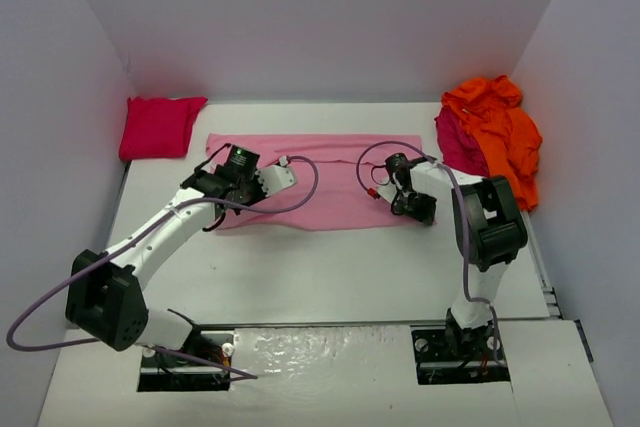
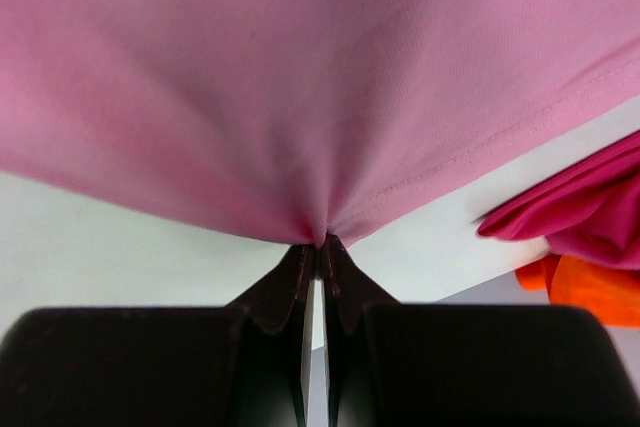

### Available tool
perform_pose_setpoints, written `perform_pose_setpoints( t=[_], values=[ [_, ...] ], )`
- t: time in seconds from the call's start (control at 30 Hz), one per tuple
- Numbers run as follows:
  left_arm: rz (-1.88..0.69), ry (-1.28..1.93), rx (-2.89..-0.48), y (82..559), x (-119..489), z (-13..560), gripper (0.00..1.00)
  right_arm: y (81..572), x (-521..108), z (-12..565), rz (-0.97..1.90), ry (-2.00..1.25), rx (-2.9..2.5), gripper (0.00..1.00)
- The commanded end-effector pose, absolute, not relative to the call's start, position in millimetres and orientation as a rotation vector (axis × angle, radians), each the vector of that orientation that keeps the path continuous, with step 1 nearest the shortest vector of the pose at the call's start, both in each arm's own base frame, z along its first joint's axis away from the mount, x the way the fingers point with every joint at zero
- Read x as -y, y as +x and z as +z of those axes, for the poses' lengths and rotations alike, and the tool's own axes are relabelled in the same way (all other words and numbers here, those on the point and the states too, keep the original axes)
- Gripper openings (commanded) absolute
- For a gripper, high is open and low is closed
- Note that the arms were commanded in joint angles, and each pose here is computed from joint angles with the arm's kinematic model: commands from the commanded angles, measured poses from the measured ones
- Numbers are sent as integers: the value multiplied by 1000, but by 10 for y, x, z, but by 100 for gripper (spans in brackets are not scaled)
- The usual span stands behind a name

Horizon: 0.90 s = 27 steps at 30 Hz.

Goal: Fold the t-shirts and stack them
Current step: Fold the tshirt

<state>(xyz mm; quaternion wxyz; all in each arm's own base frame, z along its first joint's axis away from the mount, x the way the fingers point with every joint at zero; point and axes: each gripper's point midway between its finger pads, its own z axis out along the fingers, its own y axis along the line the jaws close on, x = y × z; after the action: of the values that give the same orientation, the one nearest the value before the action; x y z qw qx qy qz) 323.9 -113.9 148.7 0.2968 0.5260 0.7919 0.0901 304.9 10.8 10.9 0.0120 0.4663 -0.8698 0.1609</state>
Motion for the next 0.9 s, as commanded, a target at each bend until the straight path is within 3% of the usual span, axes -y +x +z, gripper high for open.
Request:
perform_pose_setpoints(
  t=[0.0, 0.47, 0.67, 0.87],
  values=[
    [187, 1434, -2057, 2983, 1084, 1975, 0, 2910, -51, 413, 528, 1483, 2726, 0],
    [-124, 1558, -2126, 2042, 1051, 2238, 0, 2545, 53, 753, 558, 1486, 2782, 0],
    [-156, 1587, -2144, 1868, 1000, 2244, 0, 2405, 85, 869, 576, 1483, 2777, 0],
    [-127, 1580, -2116, 1963, 1019, 2288, 0, 2592, 43, 988, 609, 1510, 2778, 0]
  ],
)
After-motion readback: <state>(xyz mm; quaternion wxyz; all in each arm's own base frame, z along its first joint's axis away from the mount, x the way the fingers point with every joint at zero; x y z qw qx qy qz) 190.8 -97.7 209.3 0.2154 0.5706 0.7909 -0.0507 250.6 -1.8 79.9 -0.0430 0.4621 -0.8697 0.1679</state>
